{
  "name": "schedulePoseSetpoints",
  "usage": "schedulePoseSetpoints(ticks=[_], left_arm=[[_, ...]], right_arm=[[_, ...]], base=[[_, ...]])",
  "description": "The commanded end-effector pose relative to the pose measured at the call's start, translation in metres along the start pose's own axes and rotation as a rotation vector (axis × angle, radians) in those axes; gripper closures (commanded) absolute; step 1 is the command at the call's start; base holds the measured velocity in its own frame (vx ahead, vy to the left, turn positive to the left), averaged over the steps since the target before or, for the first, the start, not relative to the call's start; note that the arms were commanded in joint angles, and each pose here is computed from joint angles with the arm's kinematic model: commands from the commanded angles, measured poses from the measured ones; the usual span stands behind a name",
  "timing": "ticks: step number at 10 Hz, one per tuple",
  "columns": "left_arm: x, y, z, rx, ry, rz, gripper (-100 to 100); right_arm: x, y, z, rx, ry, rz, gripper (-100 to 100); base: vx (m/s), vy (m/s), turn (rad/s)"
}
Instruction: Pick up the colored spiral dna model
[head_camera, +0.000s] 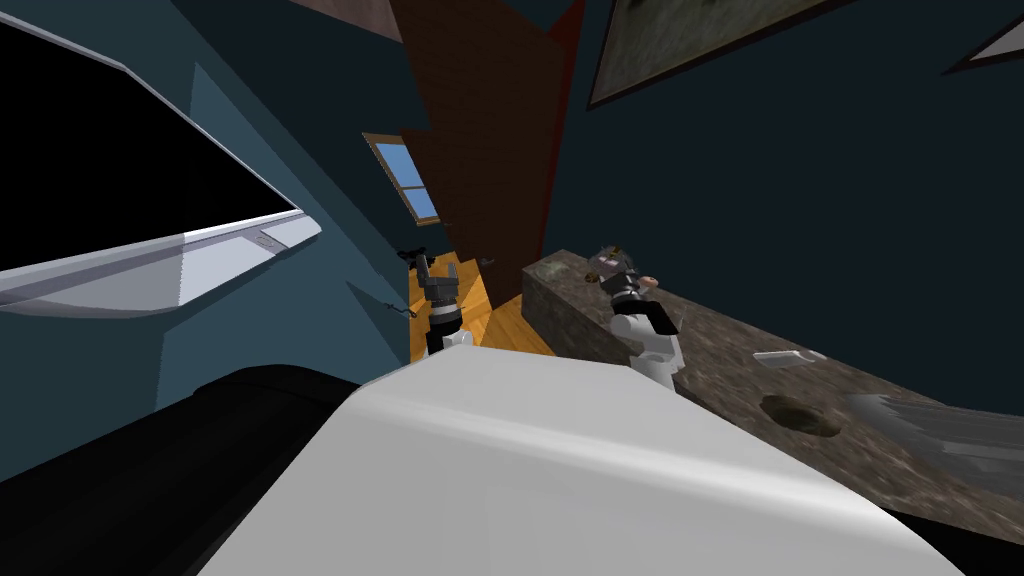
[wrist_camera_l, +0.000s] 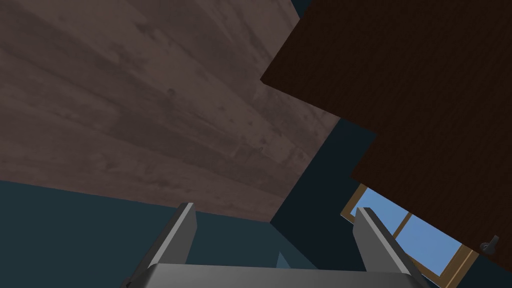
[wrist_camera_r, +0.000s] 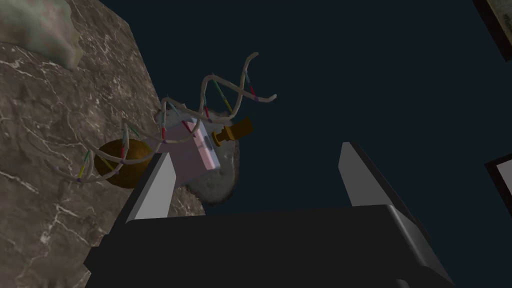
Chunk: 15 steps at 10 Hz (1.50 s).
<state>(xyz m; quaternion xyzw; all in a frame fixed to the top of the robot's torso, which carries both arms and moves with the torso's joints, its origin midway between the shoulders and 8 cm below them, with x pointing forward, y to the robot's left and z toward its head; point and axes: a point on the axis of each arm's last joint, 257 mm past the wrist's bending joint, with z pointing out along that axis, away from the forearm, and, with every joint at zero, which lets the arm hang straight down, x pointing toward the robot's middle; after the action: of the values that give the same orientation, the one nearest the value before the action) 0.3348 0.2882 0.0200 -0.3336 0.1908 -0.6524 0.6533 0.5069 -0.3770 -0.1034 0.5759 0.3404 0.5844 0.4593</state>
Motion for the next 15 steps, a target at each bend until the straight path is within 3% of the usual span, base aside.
schedulePoseSetpoints(ticks=[1,6,7,8,11,14,15], left_arm=[[0.0,0.0,0.0,0.0,0.0,0.0,0],[0.0,0.0,0.0,0.0,0.0,0.0,0],[0.0,0.0,0.0,0.0,0.0,0.0,0],[0.0,0.0,0.0,0.0,0.0,0.0,0],[0.0,0.0,0.0,0.0,0.0,0.0,0],[0.0,0.0,0.0,0.0,0.0,0.0,0],[0.0,0.0,0.0,0.0,0.0,0.0,0]], right_arm=[[-0.009,-0.012,0.001,0.043,-0.016,0.029,-100],[-0.034,-0.041,0.02,0.172,-0.069,0.202,-100],[-0.034,-0.045,0.019,0.19,-0.073,0.203,-100],[-0.04,-0.051,0.025,0.218,-0.086,0.263,-100],[-0.045,-0.065,0.028,0.281,-0.104,0.325,-100],[-0.05,-0.078,0.037,0.351,-0.125,0.448,-100],[-0.05,-0.082,0.035,0.366,-0.128,0.448,-100]], base=[[-0.011,0.019,-0.043],[-0.011,0.01,-0.066],[-0.006,0.003,-0.04],[-0.004,-0.002,-0.084],[0.0,-0.006,-0.041],[0.005,-0.014,-0.046],[0.009,-0.017,-0.024]])
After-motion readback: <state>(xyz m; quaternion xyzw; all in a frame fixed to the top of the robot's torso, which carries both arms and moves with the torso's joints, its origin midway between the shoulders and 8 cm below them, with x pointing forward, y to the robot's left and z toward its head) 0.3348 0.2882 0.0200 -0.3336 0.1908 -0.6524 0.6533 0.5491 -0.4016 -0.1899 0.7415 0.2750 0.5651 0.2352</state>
